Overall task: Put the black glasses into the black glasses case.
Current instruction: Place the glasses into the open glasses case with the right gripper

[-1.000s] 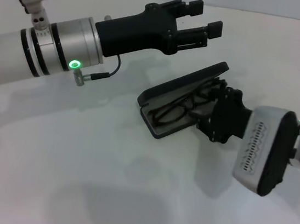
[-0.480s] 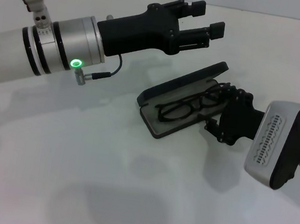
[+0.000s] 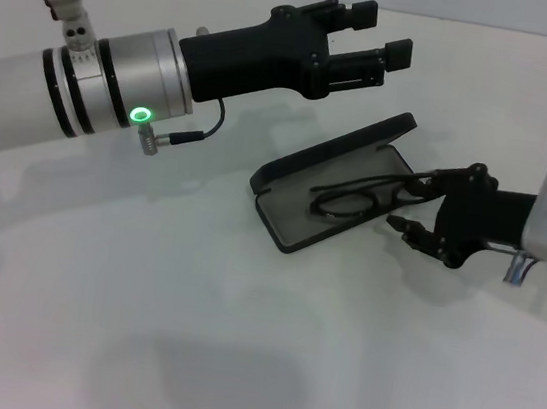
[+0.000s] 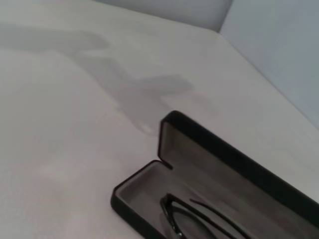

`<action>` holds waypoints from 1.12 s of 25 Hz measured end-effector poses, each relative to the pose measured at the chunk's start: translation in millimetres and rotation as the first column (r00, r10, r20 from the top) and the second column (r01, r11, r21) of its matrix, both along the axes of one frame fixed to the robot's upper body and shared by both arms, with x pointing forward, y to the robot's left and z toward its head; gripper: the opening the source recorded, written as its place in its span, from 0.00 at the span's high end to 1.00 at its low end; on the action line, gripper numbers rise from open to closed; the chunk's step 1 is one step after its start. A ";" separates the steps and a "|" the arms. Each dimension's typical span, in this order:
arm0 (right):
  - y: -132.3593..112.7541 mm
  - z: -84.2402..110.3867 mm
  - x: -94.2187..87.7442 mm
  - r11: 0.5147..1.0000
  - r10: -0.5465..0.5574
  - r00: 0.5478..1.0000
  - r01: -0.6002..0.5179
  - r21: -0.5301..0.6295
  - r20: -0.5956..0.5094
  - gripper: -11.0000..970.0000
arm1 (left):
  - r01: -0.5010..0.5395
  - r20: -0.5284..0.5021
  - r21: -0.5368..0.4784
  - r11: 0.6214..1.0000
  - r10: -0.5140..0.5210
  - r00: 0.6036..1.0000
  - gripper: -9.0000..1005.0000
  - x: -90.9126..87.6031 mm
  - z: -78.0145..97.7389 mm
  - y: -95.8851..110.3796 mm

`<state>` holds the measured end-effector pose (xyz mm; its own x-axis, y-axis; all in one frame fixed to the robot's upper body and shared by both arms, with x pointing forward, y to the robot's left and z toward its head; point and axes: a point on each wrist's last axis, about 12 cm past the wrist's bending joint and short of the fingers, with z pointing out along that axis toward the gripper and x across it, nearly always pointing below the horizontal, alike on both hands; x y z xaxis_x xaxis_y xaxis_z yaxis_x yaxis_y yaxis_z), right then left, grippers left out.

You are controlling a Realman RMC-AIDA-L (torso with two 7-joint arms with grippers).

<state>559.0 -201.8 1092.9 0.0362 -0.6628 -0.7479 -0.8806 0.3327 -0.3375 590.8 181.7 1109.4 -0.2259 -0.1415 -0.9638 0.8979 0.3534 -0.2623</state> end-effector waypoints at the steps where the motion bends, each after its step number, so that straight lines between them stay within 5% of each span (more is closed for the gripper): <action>1: -2.3 2.3 1.6 1.000 -0.009 1.000 0.009 0.008 -0.022 0.56 | 0.000 0.001 0.000 1.000 0.000 1.000 0.21 0.2 0.2 -0.2; 21: 9.5 18.6 8.8 0.994 0.101 0.991 -0.097 -0.055 0.084 0.56 | 0.013 0.024 -0.006 1.000 -0.013 1.000 0.21 2.2 4.3 -6.3; 28: -8.6 35.5 -2.6 0.998 0.057 0.991 -0.058 0.005 0.120 0.56 | 0.000 0.016 -0.006 1.000 0.000 1.000 0.21 -0.8 0.5 -0.3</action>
<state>556.4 -210.4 1128.4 0.1635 -0.6510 -0.7413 -0.8516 0.2862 -0.4392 590.0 181.4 1109.8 -0.2108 -0.1471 -0.9664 0.9018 0.3524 -0.2503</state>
